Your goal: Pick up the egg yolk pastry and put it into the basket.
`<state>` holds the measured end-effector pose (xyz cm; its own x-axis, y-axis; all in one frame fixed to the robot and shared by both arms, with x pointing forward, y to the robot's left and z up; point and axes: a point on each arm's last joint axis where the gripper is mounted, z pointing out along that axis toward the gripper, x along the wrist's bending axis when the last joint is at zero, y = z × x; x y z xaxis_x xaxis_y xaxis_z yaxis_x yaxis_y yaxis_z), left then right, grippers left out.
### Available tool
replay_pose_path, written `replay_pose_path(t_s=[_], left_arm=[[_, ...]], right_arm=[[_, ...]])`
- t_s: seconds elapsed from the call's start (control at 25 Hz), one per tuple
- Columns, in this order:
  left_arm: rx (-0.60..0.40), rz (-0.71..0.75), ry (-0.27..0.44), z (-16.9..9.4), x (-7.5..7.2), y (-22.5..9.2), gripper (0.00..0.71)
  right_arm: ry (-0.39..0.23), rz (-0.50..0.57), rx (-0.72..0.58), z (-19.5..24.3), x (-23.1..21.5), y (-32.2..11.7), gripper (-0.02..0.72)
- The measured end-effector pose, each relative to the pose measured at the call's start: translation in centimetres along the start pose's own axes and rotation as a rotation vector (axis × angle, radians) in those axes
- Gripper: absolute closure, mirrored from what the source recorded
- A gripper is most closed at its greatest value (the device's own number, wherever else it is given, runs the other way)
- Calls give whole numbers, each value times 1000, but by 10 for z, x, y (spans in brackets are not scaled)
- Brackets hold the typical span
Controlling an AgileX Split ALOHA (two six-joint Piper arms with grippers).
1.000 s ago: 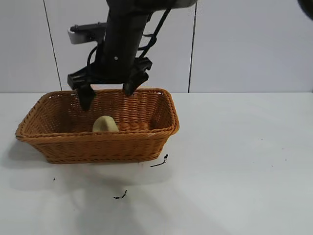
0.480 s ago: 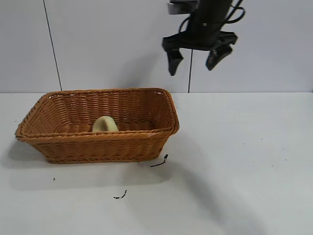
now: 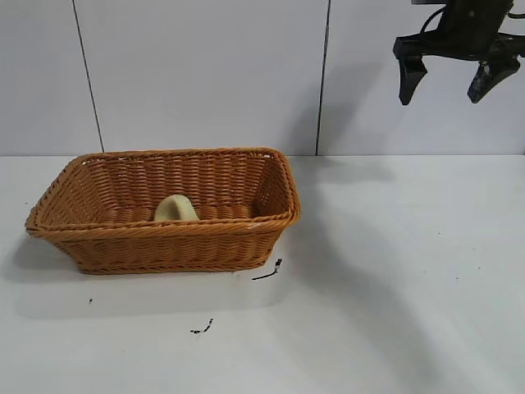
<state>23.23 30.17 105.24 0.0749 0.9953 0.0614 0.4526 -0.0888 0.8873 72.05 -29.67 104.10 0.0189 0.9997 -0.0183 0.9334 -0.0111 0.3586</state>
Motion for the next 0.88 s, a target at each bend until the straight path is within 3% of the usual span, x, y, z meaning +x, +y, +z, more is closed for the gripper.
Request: replay_pose_path(t_s=[0.32, 0.56, 0.88], left_arm=[[0, 0, 0, 0, 0, 0, 14], [0, 0, 0, 0, 0, 0, 14], [0, 0, 0, 0, 0, 0, 14]], right_arm=[[45, 12, -21, -85, 1, -51, 22], [48, 12, -18, -146, -2, -141, 31], [48, 1, -64, -177, -6, -281, 43]])
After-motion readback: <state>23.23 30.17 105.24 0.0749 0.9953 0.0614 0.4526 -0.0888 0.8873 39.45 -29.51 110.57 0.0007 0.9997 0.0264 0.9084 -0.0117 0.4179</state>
